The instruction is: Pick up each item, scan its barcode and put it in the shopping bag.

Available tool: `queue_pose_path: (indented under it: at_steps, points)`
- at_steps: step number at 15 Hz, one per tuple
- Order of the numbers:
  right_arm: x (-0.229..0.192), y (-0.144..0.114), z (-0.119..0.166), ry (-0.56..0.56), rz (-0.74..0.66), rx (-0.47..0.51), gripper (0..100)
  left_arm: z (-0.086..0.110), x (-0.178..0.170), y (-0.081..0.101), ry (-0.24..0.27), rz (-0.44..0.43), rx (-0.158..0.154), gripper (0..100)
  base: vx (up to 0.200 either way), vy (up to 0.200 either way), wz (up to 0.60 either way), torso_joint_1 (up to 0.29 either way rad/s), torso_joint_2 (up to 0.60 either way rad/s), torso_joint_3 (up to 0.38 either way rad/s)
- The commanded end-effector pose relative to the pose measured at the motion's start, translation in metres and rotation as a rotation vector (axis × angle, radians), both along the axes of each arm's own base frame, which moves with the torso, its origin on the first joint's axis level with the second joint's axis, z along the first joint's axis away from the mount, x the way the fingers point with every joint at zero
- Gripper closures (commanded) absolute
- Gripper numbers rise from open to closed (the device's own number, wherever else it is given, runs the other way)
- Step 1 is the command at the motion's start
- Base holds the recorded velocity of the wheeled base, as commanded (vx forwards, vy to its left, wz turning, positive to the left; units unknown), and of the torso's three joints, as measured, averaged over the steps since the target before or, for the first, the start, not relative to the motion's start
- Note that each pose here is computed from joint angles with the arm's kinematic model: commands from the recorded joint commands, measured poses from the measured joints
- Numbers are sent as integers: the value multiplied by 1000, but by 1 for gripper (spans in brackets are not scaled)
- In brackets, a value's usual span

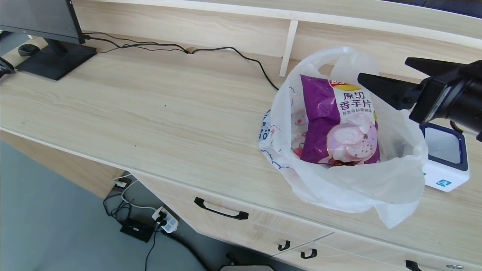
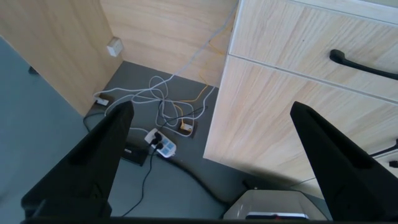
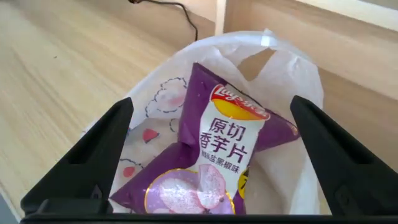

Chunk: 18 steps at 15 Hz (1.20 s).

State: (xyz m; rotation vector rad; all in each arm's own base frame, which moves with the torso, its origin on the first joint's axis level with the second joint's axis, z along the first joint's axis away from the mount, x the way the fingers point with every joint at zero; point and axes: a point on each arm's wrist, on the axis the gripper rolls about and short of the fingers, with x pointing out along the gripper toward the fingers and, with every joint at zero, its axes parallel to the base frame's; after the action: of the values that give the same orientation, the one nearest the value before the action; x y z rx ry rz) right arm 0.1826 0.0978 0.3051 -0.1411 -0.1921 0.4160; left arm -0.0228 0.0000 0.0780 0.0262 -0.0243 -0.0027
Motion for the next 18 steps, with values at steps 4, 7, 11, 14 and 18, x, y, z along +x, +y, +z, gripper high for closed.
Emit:
queue_pose_path:
  at_steps: [4,7,11,14,18]
  points:
    - [-22,-1,6,-60,59,-29,0,0,0,0,1,0,0,0,0,0,0,0,0,0]
    - [-31,-6,-2,-50,60,-31,0,0,0,0,1,0,0,0,0,0,-400,0,2,2]
    - [-41,-13,-15,-26,58,-43,0,0,0,0,1,0,0,0,0,0,-600,4,2,4]
    - [-42,-14,-17,-23,55,-44,0,0,0,0,3,0,1,0,0,0,-600,1,4,4]
    - [-41,-14,-20,-3,48,-32,0,0,0,0,3,0,1,0,0,0,-150,-1,2,1]
